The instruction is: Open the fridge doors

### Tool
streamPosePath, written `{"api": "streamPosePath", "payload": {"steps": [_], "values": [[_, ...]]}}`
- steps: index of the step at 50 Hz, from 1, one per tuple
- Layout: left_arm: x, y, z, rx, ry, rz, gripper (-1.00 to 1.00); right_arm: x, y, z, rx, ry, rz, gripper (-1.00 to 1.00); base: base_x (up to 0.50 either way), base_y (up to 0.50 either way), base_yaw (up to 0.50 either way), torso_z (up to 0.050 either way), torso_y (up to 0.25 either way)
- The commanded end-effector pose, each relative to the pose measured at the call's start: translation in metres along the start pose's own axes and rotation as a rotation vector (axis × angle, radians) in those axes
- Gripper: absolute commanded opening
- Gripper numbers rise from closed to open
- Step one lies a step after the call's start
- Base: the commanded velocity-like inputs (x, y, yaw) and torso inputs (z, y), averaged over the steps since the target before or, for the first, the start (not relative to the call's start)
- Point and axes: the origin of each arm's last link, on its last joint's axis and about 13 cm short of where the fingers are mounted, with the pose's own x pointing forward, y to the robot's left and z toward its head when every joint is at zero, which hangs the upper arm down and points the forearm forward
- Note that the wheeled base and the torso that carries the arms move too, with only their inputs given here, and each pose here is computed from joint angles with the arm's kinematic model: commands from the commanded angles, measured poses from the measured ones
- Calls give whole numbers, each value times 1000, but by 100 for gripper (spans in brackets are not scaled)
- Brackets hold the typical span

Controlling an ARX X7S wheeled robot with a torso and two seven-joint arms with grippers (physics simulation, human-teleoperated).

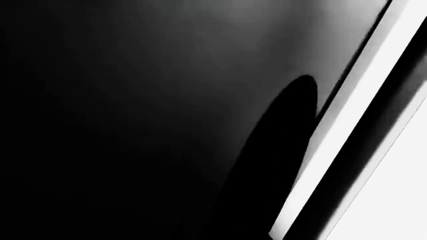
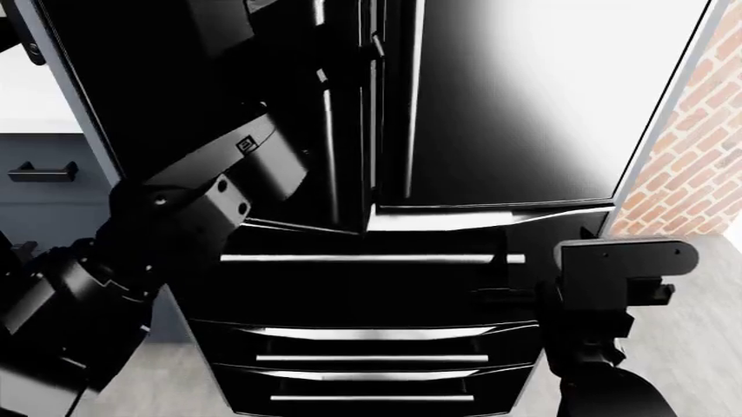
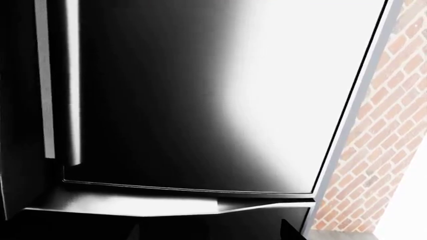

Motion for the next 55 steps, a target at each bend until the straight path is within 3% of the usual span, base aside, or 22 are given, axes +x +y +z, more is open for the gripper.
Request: {"api": "streamPosePath", "payload": {"steps": [1, 14, 26, 36, 45, 46, 49, 55], "values": [[-22, -5, 109, -34, -514, -62, -100, -2, 0, 1, 3, -6, 0, 100, 0, 0, 3, 11, 10], [-26, 6, 146, -116, -595, 5, -100, -3, 0, 4, 3, -17, 0, 100, 0, 0, 4, 2, 8], [-44, 17, 179, -192, -651, 16, -100, -2, 2, 4, 1, -19, 5, 100, 0, 1, 6, 3, 8], [-62, 47, 203, -288, -678, 55, -100, -2, 3, 2, 7, -20, 10, 100, 0, 2, 5, 2, 6], [-77, 74, 207, -309, -703, 46, -100, 3, 6, 4, 6, -25, 23, 100, 0, 0, 7, 2, 4], [-79, 76, 208, -320, -753, 50, -100, 3, 6, 4, 3, -25, 25, 100, 0, 0, 9, 0, 0], [-87, 84, 220, -388, -748, 49, -100, 2, 6, 6, 1, -24, 25, 100, 0, 0, 9, 3, 3], [-102, 94, 232, -449, -778, 69, -100, 0, 6, 9, -6, -27, 26, 100, 0, 3, 9, 2, 4]]}}
